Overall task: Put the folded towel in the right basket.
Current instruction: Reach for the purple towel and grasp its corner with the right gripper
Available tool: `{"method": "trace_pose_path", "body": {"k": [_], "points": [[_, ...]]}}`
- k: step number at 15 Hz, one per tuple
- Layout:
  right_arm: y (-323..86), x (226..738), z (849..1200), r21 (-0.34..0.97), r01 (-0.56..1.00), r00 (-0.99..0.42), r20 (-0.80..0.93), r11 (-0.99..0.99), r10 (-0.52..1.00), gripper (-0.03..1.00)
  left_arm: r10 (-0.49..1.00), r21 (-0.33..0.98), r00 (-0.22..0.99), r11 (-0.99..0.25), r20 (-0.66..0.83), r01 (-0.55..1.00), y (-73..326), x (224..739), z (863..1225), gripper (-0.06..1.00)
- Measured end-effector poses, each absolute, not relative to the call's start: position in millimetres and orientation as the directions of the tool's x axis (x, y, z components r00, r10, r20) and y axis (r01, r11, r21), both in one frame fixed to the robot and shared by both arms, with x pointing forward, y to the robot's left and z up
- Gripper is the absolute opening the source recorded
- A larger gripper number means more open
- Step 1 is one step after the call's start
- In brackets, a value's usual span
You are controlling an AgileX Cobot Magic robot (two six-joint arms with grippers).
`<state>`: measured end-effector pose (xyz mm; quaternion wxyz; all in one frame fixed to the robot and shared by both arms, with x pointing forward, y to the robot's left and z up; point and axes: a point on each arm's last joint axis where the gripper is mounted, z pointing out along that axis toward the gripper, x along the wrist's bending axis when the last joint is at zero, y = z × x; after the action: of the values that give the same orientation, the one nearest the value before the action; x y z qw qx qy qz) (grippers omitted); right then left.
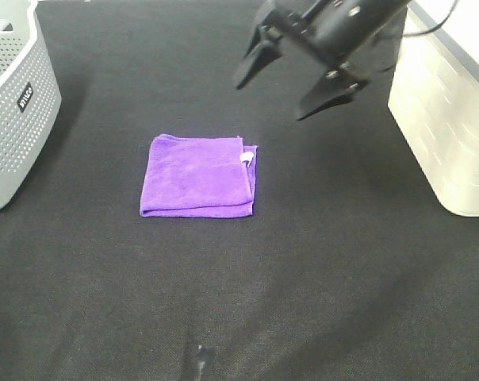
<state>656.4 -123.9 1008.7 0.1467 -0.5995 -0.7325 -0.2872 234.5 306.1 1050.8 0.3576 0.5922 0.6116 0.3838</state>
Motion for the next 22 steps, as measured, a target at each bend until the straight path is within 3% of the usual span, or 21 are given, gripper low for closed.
{"method": "trace_pose_path", "body": {"k": [5,9,14,22], "points": [[-113.1,671.5,978.3,0.204,0.978,-0.165,0.647,0.039,0.745,0.98,0.999,0.893,-0.043,0.004,0.017,0.450,306.1,234.5,1050.8,0.99],[-120.8,680.9,959.0,0.257,0.965,-0.185,0.538,0.048,0.822,0.98,0.999,0.893,-0.043,0.004,0.017,0.450,306.1,234.5,1050.8,0.99],[-122.6,687.7,884.2,0.138,0.990,-0.106,0.495,0.043,0.863,0.97,0.999,0.893,-0.043,0.004,0.017,0.450,306.1,234.5,1050.8,0.99],[-106.3,688.8,865.7,0.120,0.993,-0.079,0.530,0.017,0.845,0.95,0.999,0.893,-0.043,0.004,0.017,0.450,306.1,234.5,1050.8,0.99]]}}
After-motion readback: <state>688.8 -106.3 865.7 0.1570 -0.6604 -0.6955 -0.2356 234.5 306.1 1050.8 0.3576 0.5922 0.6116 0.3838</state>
